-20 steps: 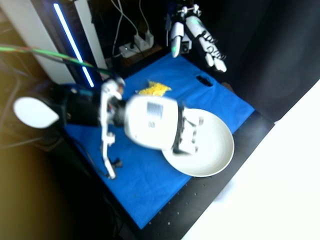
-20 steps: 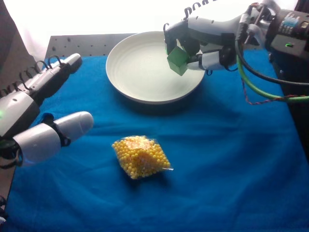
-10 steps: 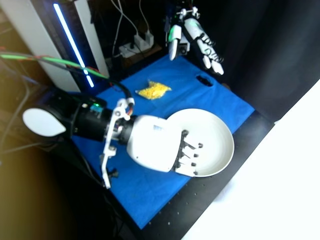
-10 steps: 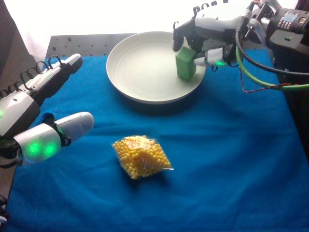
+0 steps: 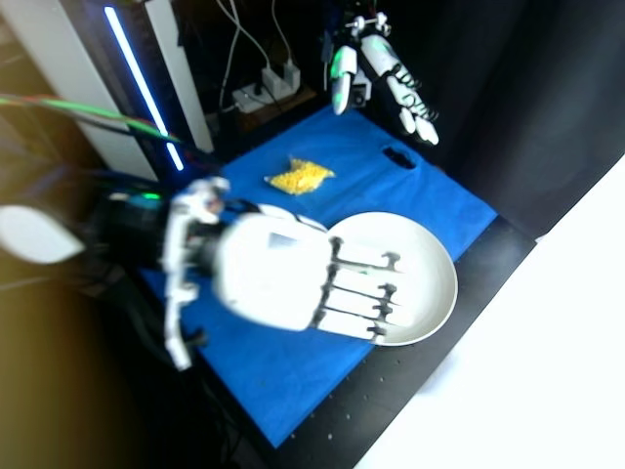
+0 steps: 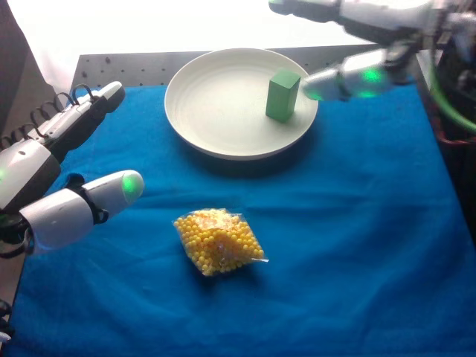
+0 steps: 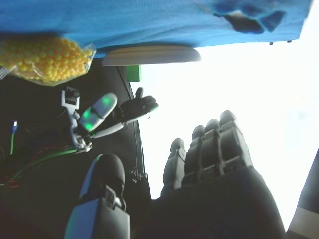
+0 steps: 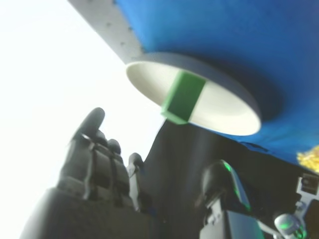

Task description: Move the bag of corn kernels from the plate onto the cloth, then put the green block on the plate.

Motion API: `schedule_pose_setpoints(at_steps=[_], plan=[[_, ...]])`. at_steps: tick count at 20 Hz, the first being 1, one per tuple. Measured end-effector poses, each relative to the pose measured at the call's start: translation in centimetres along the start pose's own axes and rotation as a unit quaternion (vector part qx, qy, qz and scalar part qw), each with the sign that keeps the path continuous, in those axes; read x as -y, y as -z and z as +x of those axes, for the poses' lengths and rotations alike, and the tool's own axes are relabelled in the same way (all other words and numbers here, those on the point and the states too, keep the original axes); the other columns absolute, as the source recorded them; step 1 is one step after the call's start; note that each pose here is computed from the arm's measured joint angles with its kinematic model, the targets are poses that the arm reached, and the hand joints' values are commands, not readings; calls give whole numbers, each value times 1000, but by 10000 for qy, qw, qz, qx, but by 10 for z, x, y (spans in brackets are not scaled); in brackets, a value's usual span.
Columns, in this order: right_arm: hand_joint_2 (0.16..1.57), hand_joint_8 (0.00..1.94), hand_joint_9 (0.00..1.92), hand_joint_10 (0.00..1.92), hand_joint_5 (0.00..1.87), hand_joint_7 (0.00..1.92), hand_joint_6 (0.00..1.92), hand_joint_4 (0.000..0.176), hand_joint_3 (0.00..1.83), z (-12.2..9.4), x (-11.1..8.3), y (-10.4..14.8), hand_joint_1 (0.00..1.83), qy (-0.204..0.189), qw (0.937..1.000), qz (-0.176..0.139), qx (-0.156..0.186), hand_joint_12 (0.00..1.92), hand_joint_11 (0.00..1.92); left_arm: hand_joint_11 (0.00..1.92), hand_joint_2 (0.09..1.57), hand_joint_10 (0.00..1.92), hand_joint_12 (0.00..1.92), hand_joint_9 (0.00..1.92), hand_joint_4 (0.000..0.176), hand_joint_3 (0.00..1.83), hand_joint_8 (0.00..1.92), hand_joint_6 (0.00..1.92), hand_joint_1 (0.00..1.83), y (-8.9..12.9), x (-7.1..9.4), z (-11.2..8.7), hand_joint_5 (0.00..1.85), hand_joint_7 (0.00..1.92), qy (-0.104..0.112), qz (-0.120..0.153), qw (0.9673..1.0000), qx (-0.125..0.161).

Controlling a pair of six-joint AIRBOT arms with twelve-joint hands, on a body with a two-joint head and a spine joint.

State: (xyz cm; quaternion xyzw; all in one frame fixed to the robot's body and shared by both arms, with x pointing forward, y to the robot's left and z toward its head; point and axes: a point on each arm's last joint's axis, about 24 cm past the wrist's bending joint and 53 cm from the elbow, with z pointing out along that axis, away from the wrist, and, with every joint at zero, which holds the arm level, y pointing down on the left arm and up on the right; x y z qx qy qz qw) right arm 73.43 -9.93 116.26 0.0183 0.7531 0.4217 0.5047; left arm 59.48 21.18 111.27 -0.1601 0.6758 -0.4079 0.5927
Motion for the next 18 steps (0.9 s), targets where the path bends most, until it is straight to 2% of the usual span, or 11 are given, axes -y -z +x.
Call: schedule_pose_setpoints(at_steps=[3, 4, 5, 6, 7, 10, 12, 13, 14, 17, 18], plan=[[1146, 0, 0, 0, 0, 0, 0, 39, 0, -20, -23, 30, 598, 37, 9984, -484, 279, 0, 0, 9, 1215, 0, 13, 0, 157, 0, 0, 3, 264, 2, 2, -5, 10, 0, -10, 8, 10000, 58], [1130, 0, 0, 0, 0, 0, 0, 93, 0, -19, -27, 45, 525, 65, 9972, -669, 323, 0, 0, 1, 1229, 0, 2, 0, 165, 2, 0, 0, 269, 3, 3, -9, 5, 0, -46, 35, 9999, 91], [1121, 0, 0, 0, 0, 0, 0, 120, 0, -15, -28, 54, 440, 71, 9967, -746, 296, 0, 0, 0, 1228, 0, 0, 0, 163, 1, 0, 0, 269, 3, 3, -13, 5, 0, -64, 37, 9999, 132], [1121, 0, 0, 0, 0, 0, 0, 120, 0, -8, -27, 62, 440, 78, 9967, -772, 233, 0, 0, 0, 1228, 0, 0, 0, 163, 1, 0, 0, 269, 4, 2, -15, 5, 0, -94, 22, 9999, 137], [1194, 0, 0, 0, 0, 0, 0, 96, 15, 1, -26, 75, 330, 37, 9964, -826, 166, 0, 0, 0, 1234, 0, 0, 0, 175, 3, 0, 0, 297, 4, 3, -19, 3, 0, -132, 24, 9998, 178], [1223, 0, 0, 0, 0, 0, 0, 124, 21, -2, -28, 113, 324, 110, 9950, -903, 419, 0, 0, 0, 1222, 0, 0, 0, 176, 0, 0, 0, 338, 7, 14, -35, 0, 0, -350, 153, 9988, 306], [1240, 0, 0, 0, 0, 0, 0, 121, 25, -7, -28, 125, 323, 137, 9943, -900, 552, 0, 0, 0, 1211, 0, 0, 0, 176, 0, 0, 1, 339, 8, 18, -41, 2, 0, -434, 211, 9982, 351], [1242, 0, 0, 0, 0, 0, 0, 114, 20, -10, -26, 138, 234, 170, 9936, -884, 677, 0, 0, 0, 1242, 0, 0, 0, 144, 4, 0, 0, 435, 9, 24, -49, 0, 0, -514, 309, 9972, 441], [1225, 0, 0, 0, 0, 0, 0, 155, 10, -10, -23, 143, 192, 135, 9938, -846, 710, 0, 0, 0, 1245, 0, 0, 0, 136, 5, 0, 0, 438, 10, 27, -53, 0, 0, -549, 358, 9967, 481], [1240, 0, 0, 0, 0, 0, 0, 118, 8, -4, -21, 164, 336, 109, 9934, -810, 799, 0, 0, 0, 1237, 0, 0, 0, 175, 0, 0, 0, 385, 12, 36, -57, 0, 0, -715, 485, 9950, 500], [1224, 0, 0, 0, 0, 0, 0, 130, 0, -6, -22, 169, 370, 102, 9926, -848, 866, 0, 0, 0, 1228, 0, 0, 0, 170, 0, 0, 0, 389, 12, 39, -61, 0, 0, -755, 520, 9944, 532]])
